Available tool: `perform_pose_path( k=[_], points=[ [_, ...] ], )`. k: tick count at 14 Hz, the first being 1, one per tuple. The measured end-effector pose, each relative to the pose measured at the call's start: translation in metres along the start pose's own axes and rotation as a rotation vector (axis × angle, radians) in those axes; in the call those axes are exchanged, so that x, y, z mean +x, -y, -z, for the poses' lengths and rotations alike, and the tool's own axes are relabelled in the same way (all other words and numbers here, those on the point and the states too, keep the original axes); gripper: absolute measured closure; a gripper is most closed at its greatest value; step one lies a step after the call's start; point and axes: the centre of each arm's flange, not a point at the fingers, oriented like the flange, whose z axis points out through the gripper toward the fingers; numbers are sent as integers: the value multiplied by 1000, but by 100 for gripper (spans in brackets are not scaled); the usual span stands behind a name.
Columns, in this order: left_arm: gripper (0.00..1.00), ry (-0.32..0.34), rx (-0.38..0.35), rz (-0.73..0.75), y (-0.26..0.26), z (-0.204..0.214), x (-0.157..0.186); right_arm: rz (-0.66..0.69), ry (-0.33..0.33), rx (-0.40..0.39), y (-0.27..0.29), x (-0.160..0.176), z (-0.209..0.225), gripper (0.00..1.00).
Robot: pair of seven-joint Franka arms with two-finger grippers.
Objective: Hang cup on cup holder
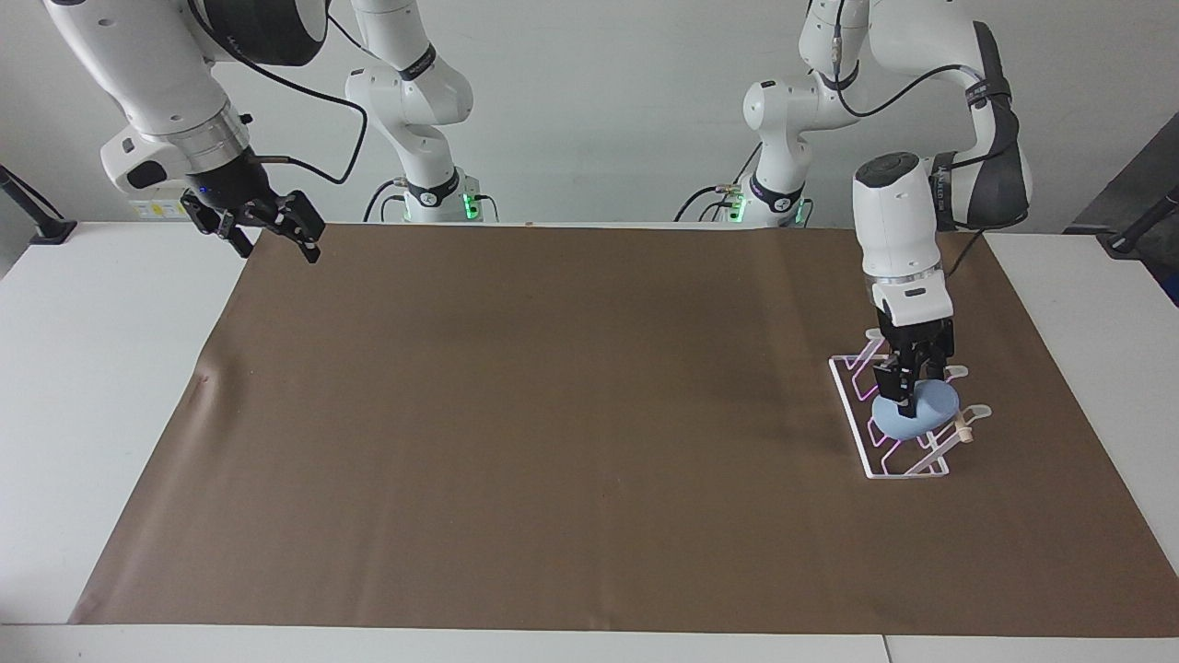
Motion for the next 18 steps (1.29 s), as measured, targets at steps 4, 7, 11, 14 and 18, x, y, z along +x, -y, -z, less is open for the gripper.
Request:
perform_pose_path(
  k=[4, 7, 11, 14, 18],
  points=[
    [22, -2, -1, -2, 0, 1, 0, 0, 0, 0, 0, 0, 0, 0],
    [20, -4, -2, -6, -1, 3, 1, 0, 0, 0, 0, 0, 0, 0],
    [20, -18, -3, -11, 0, 12, 6, 0, 1, 0, 0, 0, 0, 0],
    [20, -25, 29, -5, 1, 29, 9, 0, 1, 0, 0, 0, 0, 0],
    [20, 25, 55, 46, -12, 73, 20, -1, 1, 0, 0, 0, -1, 0]
  ],
)
